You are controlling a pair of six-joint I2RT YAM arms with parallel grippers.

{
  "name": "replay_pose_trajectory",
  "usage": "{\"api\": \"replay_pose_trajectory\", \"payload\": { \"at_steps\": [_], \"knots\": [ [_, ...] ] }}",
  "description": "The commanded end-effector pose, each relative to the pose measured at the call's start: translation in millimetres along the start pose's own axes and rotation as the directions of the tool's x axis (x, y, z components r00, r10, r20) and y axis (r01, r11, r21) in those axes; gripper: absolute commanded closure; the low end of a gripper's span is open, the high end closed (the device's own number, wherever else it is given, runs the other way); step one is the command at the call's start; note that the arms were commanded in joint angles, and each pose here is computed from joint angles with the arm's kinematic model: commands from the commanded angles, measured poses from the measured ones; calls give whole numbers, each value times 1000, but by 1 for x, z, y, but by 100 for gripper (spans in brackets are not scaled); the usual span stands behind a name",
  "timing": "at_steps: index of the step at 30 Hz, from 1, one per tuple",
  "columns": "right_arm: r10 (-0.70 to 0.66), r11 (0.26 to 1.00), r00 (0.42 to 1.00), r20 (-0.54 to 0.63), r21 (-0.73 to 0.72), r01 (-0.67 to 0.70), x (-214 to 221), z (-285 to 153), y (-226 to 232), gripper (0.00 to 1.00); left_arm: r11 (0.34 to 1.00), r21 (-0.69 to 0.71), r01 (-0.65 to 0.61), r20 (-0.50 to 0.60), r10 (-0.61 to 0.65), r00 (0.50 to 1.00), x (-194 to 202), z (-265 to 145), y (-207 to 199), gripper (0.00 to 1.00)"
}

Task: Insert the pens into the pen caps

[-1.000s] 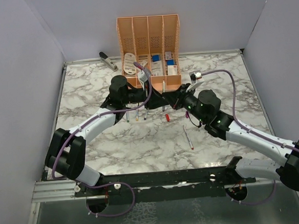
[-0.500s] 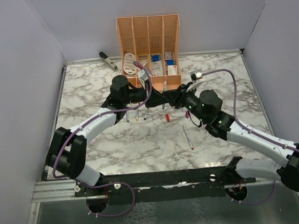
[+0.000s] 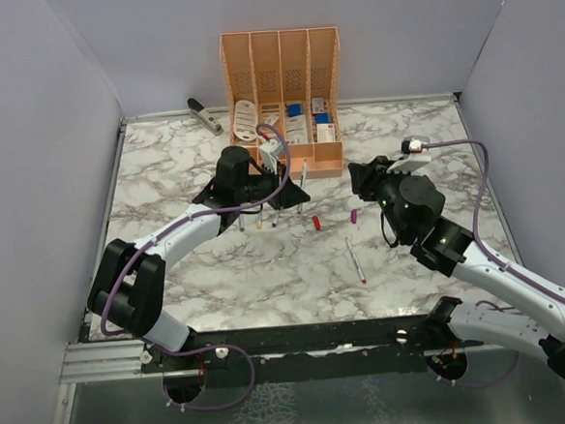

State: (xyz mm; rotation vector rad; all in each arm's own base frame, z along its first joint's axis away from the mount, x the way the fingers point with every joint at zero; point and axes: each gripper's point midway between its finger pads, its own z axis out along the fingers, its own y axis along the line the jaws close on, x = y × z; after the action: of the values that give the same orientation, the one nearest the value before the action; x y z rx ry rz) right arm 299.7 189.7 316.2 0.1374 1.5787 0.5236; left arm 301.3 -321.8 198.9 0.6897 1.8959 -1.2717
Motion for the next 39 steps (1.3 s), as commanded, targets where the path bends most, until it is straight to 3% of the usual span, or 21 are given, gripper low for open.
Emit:
{"api": "replay_pose_trajectory", "payload": {
  "at_steps": [1,5,7,13,17,28,39],
  "knots": [
    [10,967,998,-64,253,6,21,-6,-56,74,999,-48,-11,-24,10,1000,2,0,9,100],
    [55,956,983,-175,295,-2,50,-3,-80,89,999,-14,29,-5,-29,1000,3,2,4,100],
    [72,951,962,-263,310,13,71,-3,-91,92,999,0,42,6,-42,999,3,3,2,100],
    [66,948,846,-528,298,112,145,-1,-105,92,999,-14,46,9,-46,999,3,1,4,100],
    [75,953,774,-629,273,129,179,-2,-105,85,998,-41,57,-4,-57,998,8,-1,8,100],
    [45,926,715,-697,298,232,215,3,-128,59,995,-73,64,-53,-68,996,22,-3,15,100],
    [30,889,704,-710,342,306,232,21,-144,59,996,-64,58,-66,-63,996,23,-1,16,100]
  ]
}}
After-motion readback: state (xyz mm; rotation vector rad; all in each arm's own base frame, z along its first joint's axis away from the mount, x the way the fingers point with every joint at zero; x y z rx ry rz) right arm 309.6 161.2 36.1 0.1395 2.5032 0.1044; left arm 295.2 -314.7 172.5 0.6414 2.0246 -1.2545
